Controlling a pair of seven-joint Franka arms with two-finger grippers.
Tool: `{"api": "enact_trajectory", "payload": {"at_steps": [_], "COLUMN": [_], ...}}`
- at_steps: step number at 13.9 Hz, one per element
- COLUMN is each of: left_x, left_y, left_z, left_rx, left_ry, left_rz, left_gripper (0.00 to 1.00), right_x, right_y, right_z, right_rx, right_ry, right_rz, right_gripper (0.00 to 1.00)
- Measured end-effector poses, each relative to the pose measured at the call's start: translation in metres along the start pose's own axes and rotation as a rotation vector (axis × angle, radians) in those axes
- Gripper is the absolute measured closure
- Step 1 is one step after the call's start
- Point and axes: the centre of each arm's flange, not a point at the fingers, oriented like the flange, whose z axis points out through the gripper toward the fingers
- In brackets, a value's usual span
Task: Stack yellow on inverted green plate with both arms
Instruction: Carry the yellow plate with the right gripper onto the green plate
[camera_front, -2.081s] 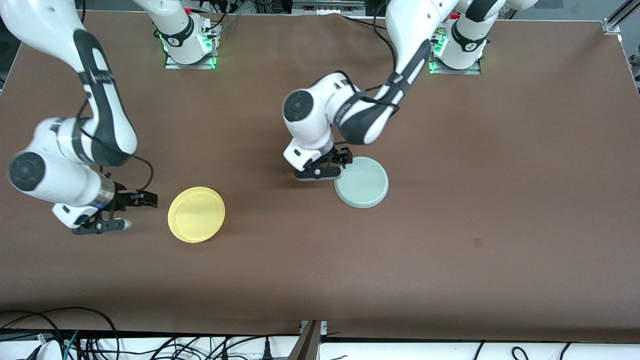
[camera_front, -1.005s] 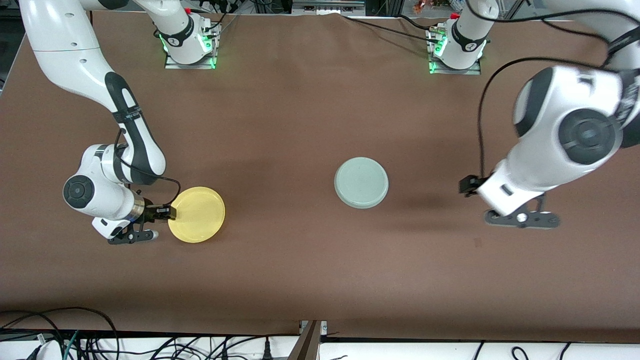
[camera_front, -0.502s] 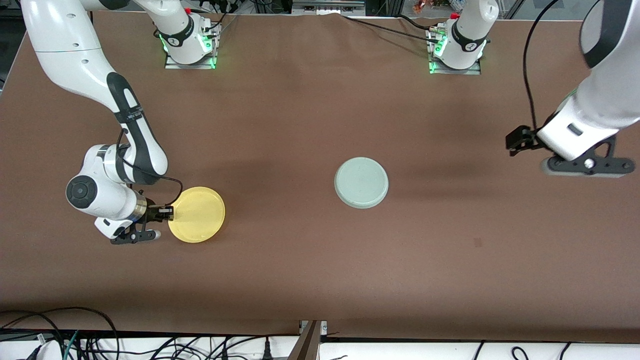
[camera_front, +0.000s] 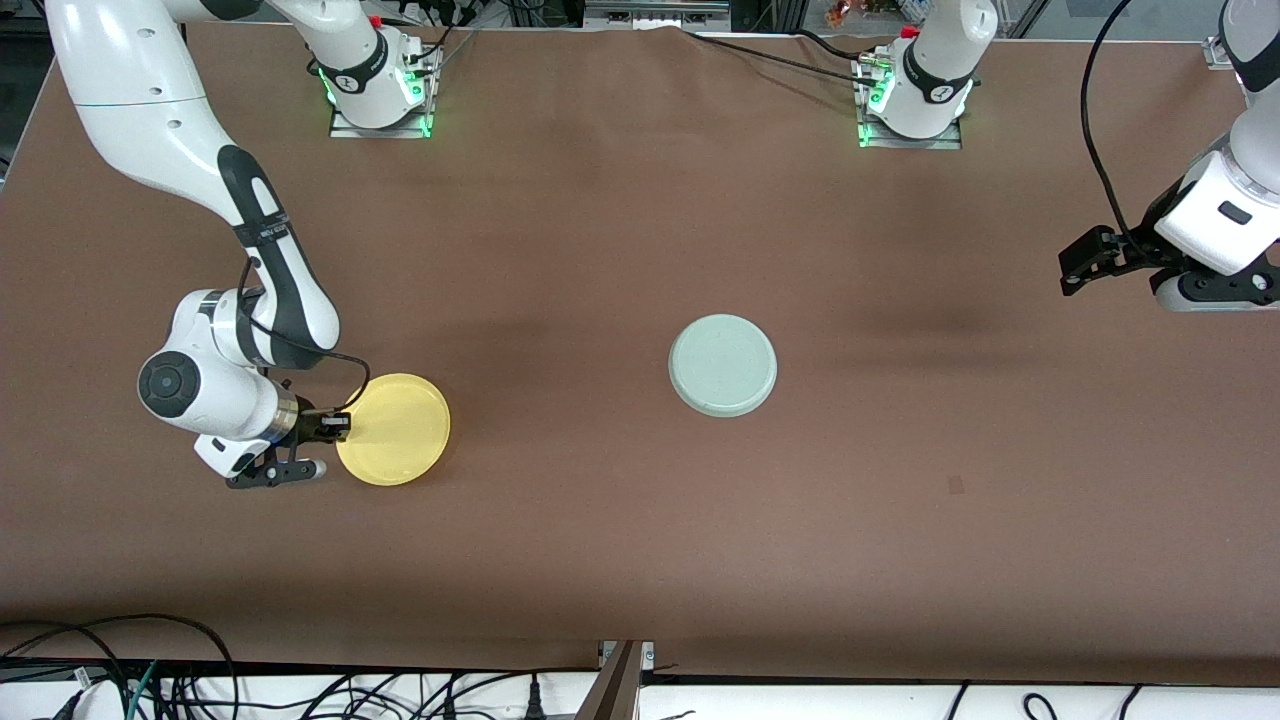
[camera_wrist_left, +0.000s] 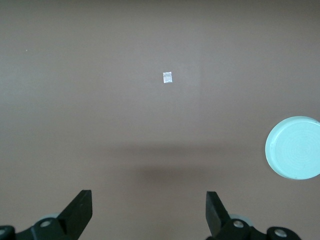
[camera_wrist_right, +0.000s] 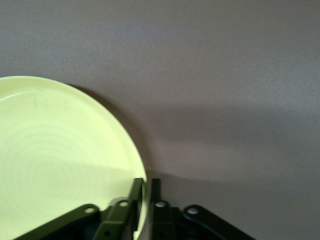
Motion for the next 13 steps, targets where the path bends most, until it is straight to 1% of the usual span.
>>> {"api": "enact_trajectory", "payload": {"at_steps": [1, 3, 4, 5, 7, 10, 12, 13], "left_x": [-0.002, -0.005, -0.006, -0.007, -0.007, -0.008, -0.007, -0.007], "left_y": [0.001, 0.004, 0.004, 0.003, 0.000, 0.000, 0.001, 0.001], "left_z": [0.000, 0.001, 0.001, 0.001, 0.002, 0.003, 0.003, 0.002], "left_rx": [0.001, 0.002, 0.003, 0.003, 0.004, -0.001, -0.008, -0.008], "left_ry": [-0.013, -0.032, -0.038, -0.045, -0.053, -0.056, -0.056, -0.054], "left_rz": [0.004, 0.011, 0.010, 0.008, 0.004, 0.003, 0.002, 0.004], "left_gripper": [0.00, 0.00, 0.00, 0.00, 0.00, 0.00, 0.00, 0.00], "right_x": [0.001, 0.004, 0.006, 0.008, 0.014, 0.019, 0.013, 0.008], "right_y": [0.000, -0.004, -0.008, -0.015, -0.041, -0.118, -0.187, -0.220], "right_z": [-0.002, -0.007, -0.010, -0.015, -0.035, -0.075, -0.090, -0.094], "right_rx": [0.001, 0.010, 0.027, 0.054, 0.126, 0.217, 0.270, 0.287], "right_ry": [0.003, 0.014, 0.017, 0.015, -0.007, -0.040, -0.063, -0.074], "right_rz": [0.000, 0.002, 0.009, 0.021, 0.068, 0.168, 0.238, 0.261], "right_gripper": [0.98, 0.98, 0.98, 0.98, 0.98, 0.98, 0.98, 0.98]}}
